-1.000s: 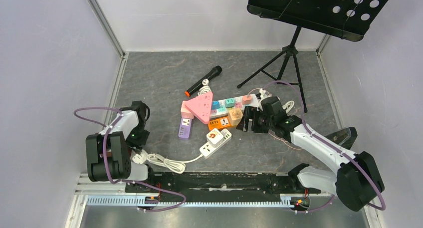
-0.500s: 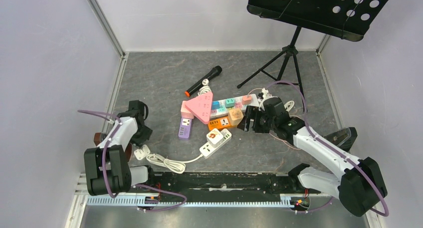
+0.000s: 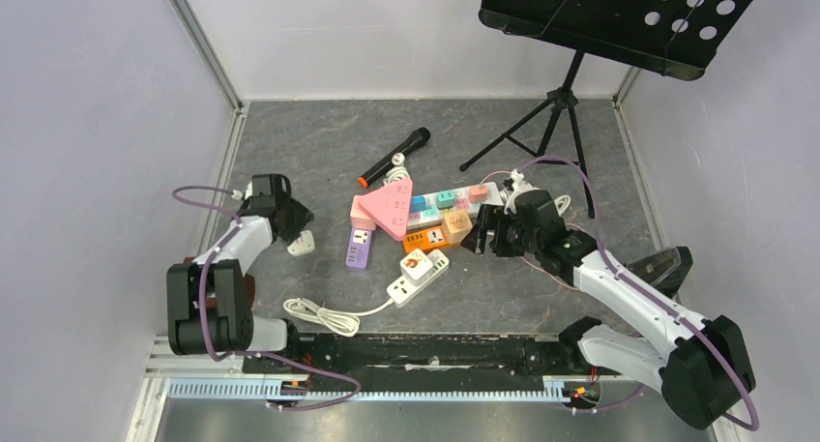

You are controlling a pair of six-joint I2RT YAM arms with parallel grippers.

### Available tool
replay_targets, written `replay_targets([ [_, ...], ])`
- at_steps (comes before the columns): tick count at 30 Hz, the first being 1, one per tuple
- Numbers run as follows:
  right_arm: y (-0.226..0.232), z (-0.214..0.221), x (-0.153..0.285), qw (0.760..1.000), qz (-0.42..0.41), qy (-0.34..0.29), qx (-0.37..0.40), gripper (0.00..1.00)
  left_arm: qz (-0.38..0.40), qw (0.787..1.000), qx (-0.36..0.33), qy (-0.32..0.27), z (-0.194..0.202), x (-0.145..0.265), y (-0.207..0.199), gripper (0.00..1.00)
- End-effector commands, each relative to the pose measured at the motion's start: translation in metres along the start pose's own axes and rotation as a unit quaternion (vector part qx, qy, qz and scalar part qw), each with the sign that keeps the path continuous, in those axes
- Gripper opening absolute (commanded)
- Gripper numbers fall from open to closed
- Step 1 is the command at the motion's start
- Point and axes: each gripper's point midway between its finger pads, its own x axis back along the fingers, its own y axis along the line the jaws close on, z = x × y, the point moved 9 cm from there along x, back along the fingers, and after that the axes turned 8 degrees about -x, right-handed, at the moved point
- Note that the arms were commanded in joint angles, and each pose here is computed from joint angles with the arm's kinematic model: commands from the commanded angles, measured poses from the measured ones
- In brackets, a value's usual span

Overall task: Insert the plug
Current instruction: Pick up the plug from the center of the board.

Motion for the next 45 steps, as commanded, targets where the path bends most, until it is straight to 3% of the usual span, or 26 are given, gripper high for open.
replay_targets([
  [1,0.001,-0.006,0.003,0.999,-0.012,-0.032,0.021,0.82,-0.015,0.998,-0.060,-0.010,-0.020,0.017,-0.008,0.58],
  [6,-0.003,-0.006,0.003,0.998,-0.009,-0.045,0.047,0.87,-0.057,0.995,-0.078,-0.018,-0.032,0.036,-0.006,0.62],
  [10,-0.005,-0.009,0.002,0.996,-0.003,-0.055,0.065,0.89,-0.078,0.988,-0.130,0.024,-0.032,0.034,-0.004,0.66],
  [13,-0.004,-0.011,-0.001,0.996,-0.010,-0.059,0.071,0.91,-0.045,0.978,-0.187,0.081,-0.023,0.026,-0.007,0.69],
  [20,0.004,-0.014,-0.004,0.994,-0.040,-0.049,0.084,0.98,-0.079,0.954,-0.258,0.130,0.000,0.009,-0.008,0.85],
  [31,0.001,-0.010,-0.006,0.994,-0.049,-0.045,0.090,0.98,-0.151,0.941,-0.279,0.116,-0.004,0.017,0.001,0.86],
  [45,0.001,-0.010,-0.006,0.993,-0.058,-0.041,0.093,0.98,-0.147,0.942,-0.271,0.130,-0.007,-0.008,0.000,0.85],
])
